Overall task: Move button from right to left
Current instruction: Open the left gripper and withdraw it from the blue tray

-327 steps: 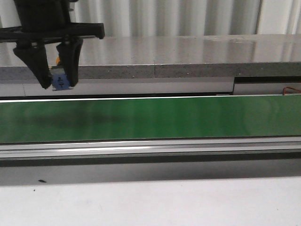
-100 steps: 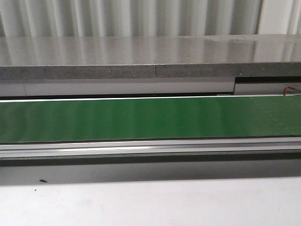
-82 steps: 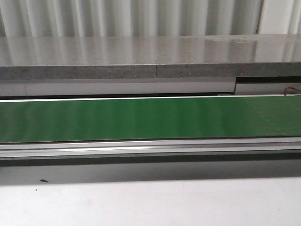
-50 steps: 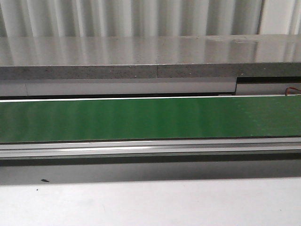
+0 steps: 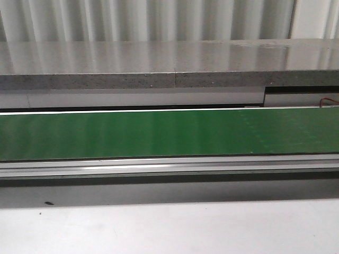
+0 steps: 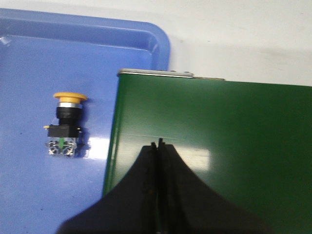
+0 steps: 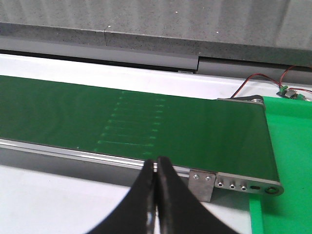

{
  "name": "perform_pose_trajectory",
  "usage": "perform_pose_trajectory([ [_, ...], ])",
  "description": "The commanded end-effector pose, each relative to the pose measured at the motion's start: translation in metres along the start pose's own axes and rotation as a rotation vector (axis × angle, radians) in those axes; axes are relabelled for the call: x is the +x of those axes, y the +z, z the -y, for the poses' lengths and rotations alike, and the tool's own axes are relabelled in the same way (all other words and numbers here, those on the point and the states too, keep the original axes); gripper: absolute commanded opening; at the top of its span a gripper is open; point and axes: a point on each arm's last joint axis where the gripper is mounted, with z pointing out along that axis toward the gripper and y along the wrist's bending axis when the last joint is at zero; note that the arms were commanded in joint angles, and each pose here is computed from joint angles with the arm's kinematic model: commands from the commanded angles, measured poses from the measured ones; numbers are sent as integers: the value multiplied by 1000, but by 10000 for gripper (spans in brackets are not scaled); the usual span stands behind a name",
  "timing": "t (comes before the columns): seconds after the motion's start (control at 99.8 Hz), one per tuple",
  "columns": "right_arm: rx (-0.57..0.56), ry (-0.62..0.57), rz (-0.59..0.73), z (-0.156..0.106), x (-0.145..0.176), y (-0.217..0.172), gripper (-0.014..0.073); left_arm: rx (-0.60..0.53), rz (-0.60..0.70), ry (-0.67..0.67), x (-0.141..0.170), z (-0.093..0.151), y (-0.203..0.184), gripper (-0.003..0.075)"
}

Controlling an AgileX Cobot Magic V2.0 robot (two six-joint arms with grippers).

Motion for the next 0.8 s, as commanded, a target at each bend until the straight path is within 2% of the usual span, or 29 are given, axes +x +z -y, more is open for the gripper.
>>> perform_pose_trajectory([
  [0.0,-1,-17,101,-1,-15,-3,-68,33,169,5,3,13,-28,-21],
  [0.01,-1,-17,101,-1,-15,-3,-68,48,188,22,13,19,-32,-21],
  [0.14,-1,-17,101,-1,-15,-3,-68,90,264,63,36,32,-49,-21],
  [0.351,-1,-17,101,-1,-15,-3,-68,165,403,98,77,44,-73,-21],
  [0.791,-1,-17,101,-1,-15,-3,-68,218,666,98,151,37,-99,-21],
])
